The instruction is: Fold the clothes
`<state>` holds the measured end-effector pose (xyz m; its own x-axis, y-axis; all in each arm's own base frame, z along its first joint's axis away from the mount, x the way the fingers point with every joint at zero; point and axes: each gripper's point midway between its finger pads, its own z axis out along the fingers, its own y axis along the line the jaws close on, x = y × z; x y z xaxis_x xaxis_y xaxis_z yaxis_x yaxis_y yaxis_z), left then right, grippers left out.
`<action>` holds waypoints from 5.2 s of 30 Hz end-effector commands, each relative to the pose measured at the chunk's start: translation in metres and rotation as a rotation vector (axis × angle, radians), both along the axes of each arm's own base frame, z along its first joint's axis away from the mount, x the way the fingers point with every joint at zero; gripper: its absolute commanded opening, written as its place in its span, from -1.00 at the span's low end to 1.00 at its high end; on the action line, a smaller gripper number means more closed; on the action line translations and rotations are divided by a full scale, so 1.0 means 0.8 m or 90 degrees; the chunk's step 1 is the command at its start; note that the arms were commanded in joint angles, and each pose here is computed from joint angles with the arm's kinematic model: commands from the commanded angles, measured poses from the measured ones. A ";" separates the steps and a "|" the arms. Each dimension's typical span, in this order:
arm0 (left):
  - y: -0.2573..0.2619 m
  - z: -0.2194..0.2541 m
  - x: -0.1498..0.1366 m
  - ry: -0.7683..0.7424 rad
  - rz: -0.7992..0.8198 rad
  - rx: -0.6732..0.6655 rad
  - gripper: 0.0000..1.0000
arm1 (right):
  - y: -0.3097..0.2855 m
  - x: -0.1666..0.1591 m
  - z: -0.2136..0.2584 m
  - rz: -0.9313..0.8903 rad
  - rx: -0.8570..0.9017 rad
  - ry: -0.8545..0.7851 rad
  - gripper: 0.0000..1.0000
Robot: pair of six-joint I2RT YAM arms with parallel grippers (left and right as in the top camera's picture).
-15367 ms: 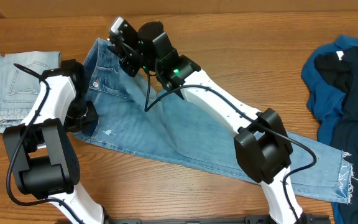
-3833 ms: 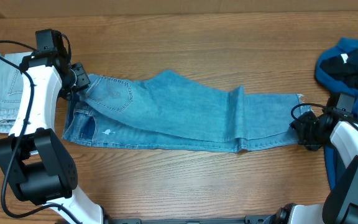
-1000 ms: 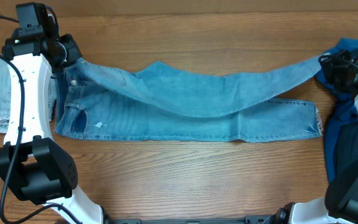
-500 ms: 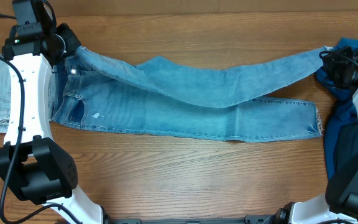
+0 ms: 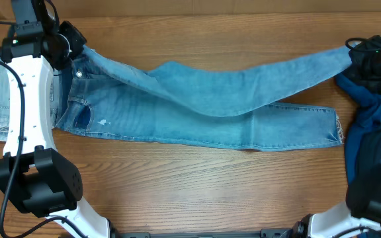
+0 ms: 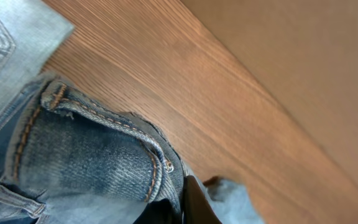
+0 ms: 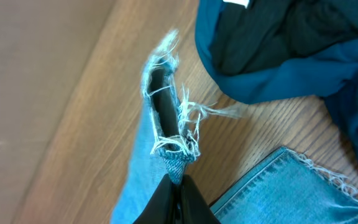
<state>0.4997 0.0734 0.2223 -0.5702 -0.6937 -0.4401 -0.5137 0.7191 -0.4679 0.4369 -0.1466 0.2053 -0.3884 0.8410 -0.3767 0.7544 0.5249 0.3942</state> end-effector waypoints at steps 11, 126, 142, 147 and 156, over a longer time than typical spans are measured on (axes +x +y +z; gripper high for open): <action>0.014 0.052 0.021 -0.077 0.048 0.013 -0.92 | 0.012 0.081 -0.048 0.059 -0.038 0.097 -0.92; -0.024 -0.325 -0.245 0.486 -0.129 0.154 -0.92 | 0.115 -0.199 -0.299 0.263 -0.001 0.351 -0.92; -0.030 -0.329 -0.382 0.722 -0.133 0.130 -0.92 | 0.066 -0.303 -0.295 0.065 -0.003 0.544 -0.92; -0.035 -0.322 -0.398 0.755 -0.111 0.112 -0.92 | 0.064 -0.303 -0.296 0.062 -0.003 0.541 -0.92; -0.008 -0.257 -0.351 0.602 -0.046 0.182 -0.92 | 0.052 -0.272 -0.301 0.054 -0.032 0.478 -0.91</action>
